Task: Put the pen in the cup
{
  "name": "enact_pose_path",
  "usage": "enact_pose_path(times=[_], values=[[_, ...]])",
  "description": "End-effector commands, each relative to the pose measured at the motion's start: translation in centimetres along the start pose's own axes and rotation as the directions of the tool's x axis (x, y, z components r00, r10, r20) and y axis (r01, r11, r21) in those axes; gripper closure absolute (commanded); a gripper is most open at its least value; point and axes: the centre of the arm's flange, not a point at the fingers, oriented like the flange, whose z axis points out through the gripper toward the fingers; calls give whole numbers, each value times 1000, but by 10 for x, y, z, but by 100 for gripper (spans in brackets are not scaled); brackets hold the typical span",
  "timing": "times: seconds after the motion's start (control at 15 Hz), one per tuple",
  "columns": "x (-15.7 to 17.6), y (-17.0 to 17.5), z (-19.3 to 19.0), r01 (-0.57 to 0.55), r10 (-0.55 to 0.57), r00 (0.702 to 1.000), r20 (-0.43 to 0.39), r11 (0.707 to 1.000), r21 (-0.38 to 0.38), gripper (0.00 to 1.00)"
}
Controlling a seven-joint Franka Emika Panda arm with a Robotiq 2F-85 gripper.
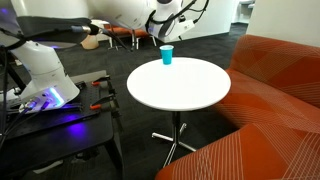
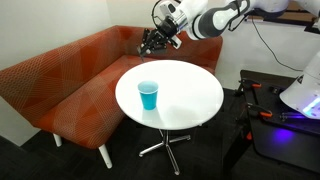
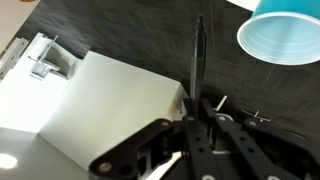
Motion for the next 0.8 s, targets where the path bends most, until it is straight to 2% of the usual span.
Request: enact_pose_path(times=[0.0,0.27,0.67,0.73], values=[[2,4,-12,-27,13,989,-145,995,-98,97],[6,6,-19,-93,50,968,-245,981,-168,97],[10,2,-18,-192,124,932,-339,966,-173,97],[13,1,-18,-226,150,918,-366,959,-172,97]])
